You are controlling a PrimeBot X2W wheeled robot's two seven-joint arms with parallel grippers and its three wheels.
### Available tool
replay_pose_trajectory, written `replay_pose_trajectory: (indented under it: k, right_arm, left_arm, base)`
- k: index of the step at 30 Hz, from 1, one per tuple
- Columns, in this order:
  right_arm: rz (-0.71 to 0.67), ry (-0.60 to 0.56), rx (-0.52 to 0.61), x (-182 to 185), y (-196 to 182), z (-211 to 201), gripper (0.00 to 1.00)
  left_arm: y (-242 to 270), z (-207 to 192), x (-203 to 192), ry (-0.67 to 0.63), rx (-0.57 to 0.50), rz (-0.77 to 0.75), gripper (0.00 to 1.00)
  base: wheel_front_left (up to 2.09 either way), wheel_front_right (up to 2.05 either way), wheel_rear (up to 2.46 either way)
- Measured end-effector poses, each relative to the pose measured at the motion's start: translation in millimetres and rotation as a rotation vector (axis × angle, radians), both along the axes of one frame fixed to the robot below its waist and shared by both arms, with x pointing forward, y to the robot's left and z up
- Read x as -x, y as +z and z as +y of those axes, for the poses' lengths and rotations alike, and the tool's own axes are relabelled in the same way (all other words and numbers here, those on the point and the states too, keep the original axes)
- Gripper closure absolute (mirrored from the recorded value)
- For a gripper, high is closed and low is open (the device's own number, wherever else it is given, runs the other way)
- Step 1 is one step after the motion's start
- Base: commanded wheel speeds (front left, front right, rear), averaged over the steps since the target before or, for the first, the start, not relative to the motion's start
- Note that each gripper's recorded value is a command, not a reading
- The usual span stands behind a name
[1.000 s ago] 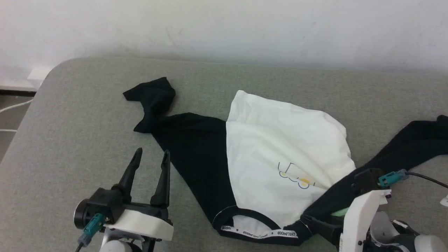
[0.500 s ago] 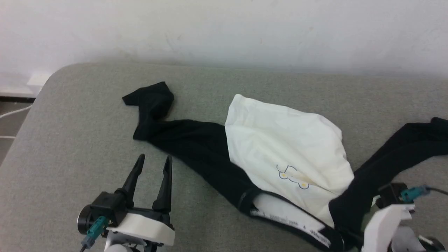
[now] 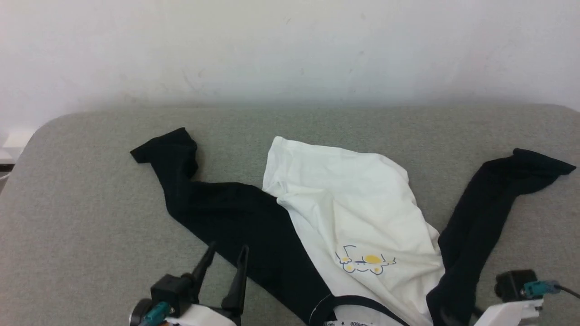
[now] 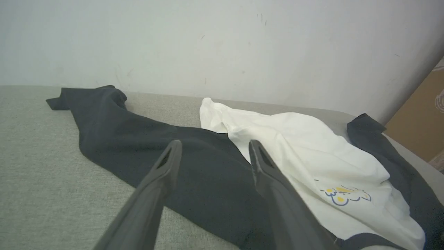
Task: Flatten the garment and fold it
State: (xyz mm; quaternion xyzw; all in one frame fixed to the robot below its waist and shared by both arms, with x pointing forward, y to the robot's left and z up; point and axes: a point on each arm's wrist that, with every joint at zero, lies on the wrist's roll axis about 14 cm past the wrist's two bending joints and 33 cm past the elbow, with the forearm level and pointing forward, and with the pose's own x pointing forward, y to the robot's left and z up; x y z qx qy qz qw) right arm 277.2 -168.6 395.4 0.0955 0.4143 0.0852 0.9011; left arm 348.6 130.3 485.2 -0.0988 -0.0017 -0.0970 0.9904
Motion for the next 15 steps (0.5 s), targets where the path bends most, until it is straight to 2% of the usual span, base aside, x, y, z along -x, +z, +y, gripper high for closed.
replay_pose_trajectory:
  k: [2, 10, 12, 15]
  right_arm:
    - [-0.110, -0.010, 0.040, -14, 15, -6, 0.00]
    - [-0.561, -0.064, 0.217, -48, 91, -36, 0.00]
    - [-0.687, -0.078, 0.260, -55, 112, -41, 0.00]
    - [-0.796, -0.094, 0.315, -58, 126, -47, 0.00]
  left_arm:
    - [-16, -7, 5, -0.027, 0.009, 0.067, 0.00]
    - [-76, -38, 39, -0.146, 0.100, 0.491, 0.00]
    - [-82, -43, 45, -0.158, 0.127, 0.557, 0.00]
    - [-86, -50, 46, -0.176, 0.136, 0.617, 0.00]
  base:
    - [0.00, 0.00, 0.00]
    - [0.00, 0.00, 0.00]
    - [0.00, 0.00, 0.00]
    - [0.00, 0.00, 0.00]
